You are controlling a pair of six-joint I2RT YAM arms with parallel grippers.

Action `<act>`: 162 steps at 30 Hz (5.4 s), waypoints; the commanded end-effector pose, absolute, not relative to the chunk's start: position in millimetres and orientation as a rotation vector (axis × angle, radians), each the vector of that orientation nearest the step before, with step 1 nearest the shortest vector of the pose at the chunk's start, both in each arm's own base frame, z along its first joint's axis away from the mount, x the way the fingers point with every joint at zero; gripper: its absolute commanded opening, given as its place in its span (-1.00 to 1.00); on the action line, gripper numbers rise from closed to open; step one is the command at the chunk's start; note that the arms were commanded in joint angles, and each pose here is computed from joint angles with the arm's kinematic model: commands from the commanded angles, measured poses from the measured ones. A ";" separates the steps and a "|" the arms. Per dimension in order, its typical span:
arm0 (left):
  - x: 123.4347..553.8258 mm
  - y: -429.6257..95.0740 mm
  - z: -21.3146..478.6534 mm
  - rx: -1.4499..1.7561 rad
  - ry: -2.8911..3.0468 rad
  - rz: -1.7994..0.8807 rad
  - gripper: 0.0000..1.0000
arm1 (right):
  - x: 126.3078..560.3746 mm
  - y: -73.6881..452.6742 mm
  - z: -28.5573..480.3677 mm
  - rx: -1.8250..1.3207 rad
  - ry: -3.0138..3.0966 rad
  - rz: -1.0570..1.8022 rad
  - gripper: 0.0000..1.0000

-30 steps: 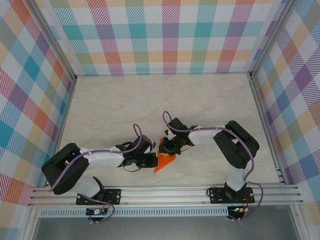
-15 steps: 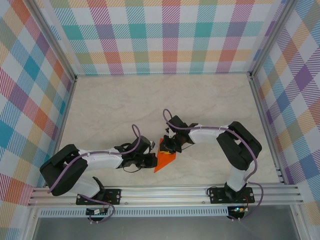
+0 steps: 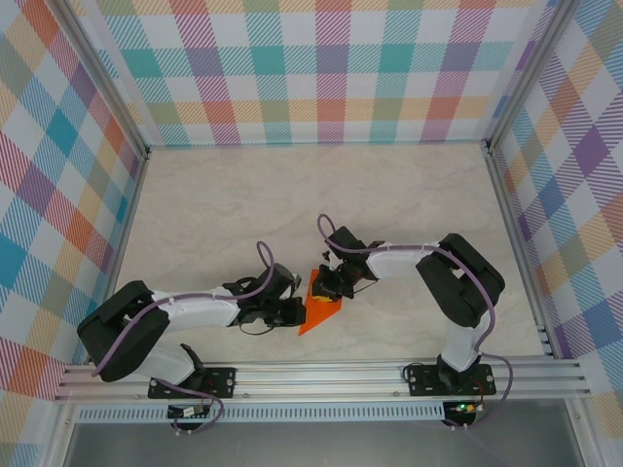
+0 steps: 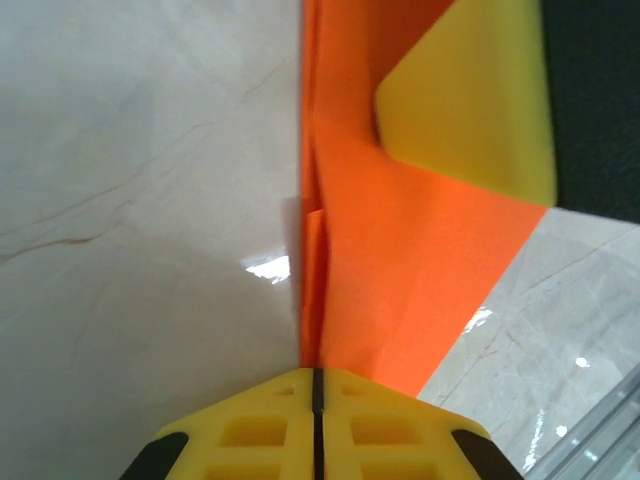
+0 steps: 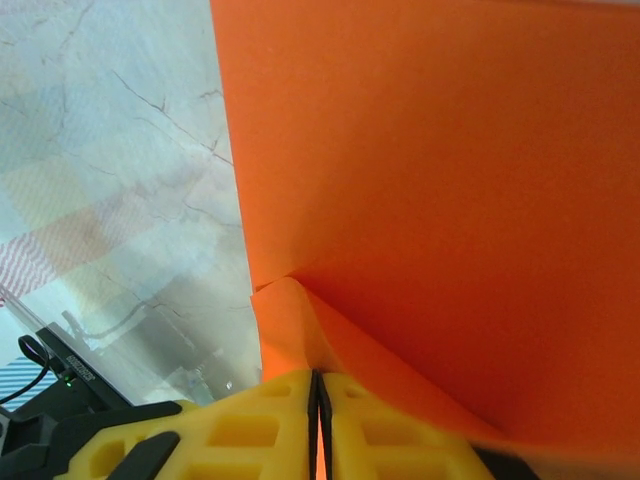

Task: Fold a paper plane with a square sheet of paper (pick it up from the middle)
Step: Fourth fold the wing at the center of the table.

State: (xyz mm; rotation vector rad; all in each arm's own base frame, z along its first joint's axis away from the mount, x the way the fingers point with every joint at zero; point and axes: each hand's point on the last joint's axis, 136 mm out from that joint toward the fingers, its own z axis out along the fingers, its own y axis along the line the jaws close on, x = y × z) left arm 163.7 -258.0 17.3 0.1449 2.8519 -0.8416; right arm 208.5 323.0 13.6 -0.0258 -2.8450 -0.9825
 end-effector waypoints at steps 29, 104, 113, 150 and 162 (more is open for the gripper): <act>124.8 -213.6 -31.2 -0.022 3.085 -0.598 -0.80 | 195.6 303.0 -15.4 -0.062 -2.859 -0.823 -0.73; 112.7 -170.0 -60.8 0.020 3.173 -0.175 -0.93 | 310.6 248.7 26.7 -0.201 -3.143 -1.005 -0.76; 117.6 -177.3 -56.2 0.024 3.158 -0.194 -0.93 | 284.7 265.9 76.9 -0.117 -3.045 -1.241 -0.72; 120.1 -185.9 -53.4 0.027 3.146 -0.246 -0.93 | 173.9 333.8 19.9 0.081 -2.833 -1.136 -0.85; 115.3 -178.5 -57.8 0.015 3.156 -0.220 -0.93 | 181.7 308.9 1.0 0.021 -2.969 -0.911 -0.83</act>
